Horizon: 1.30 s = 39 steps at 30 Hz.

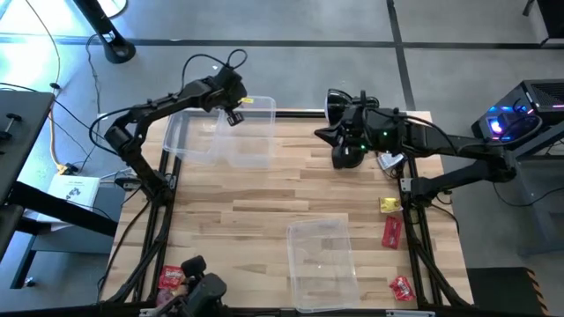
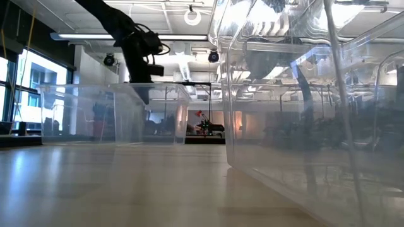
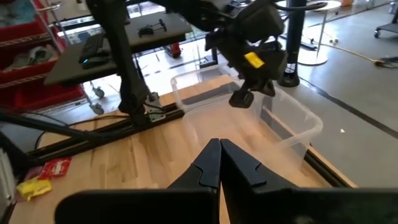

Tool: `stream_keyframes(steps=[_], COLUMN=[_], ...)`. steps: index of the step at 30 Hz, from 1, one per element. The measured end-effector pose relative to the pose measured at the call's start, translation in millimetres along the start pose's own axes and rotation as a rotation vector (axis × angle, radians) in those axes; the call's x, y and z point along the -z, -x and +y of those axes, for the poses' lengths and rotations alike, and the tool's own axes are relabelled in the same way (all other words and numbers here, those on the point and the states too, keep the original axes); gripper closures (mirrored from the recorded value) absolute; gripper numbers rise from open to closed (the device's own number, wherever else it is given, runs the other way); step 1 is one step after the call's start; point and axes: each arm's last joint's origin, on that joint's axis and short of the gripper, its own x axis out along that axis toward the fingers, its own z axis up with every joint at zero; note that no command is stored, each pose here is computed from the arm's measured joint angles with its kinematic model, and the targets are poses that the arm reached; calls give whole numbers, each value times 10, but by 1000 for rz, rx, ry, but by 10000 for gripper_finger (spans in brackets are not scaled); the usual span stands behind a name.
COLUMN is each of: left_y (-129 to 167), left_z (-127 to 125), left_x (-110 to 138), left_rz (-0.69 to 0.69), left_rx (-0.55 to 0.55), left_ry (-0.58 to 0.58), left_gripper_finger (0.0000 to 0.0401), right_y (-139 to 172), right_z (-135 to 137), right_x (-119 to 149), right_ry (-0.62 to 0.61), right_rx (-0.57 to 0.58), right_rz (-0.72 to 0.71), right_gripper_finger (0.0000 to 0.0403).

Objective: Sort candy
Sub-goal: Move the middle transparent bin to the top left of the table, then move the bottom transparent bin to the top center of the table

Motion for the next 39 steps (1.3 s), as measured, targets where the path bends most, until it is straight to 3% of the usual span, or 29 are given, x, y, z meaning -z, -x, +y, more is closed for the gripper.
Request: stream_keyframes(steps=[8, 13, 17, 18, 20, 23, 25, 29, 32, 39], left_y=[32, 312, 669, 774, 1005, 1365, 1568, 1902, 2036, 2138], left_z=[81, 137, 176, 164, 116, -20, -133, -392, -577, -868], left_x=[119, -10, -119, -133, -150, -197, -220, -244, -286, -427], left_rz=[89, -50, -214, -279, -451, -699, -776, -862, -886, -940], left_rx=[-27, -42, -25, 34, 250, 584, 689, 760, 784, 818], left_ry=[23, 96, 168, 185, 176, 112, 92, 25, 8, -5], left_gripper_finger=[401, 401, 401, 401, 401, 401, 401, 401, 401, 401], right_y=[40, 230, 431, 465, 497, 464, 438, 428, 381, -51], right_z=[80, 138, 179, 202, 287, 507, 695, 1068, 1252, 1304], right_x=[-41, -153, -164, -148, -66, 176, 386, 722, 929, 1335], right_ry=[19, 11, -105, -140, -213, -315, -358, -369, -314, -146], right_rx=[-39, -121, -281, -339, -436, -494, -514, -548, -526, -368], right_rz=[-49, -143, -109, -75, 40, 287, 462, 715, 819, 944], right_gripper_finger=[403, 403, 403, 403, 403, 403, 403, 403, 403, 403])
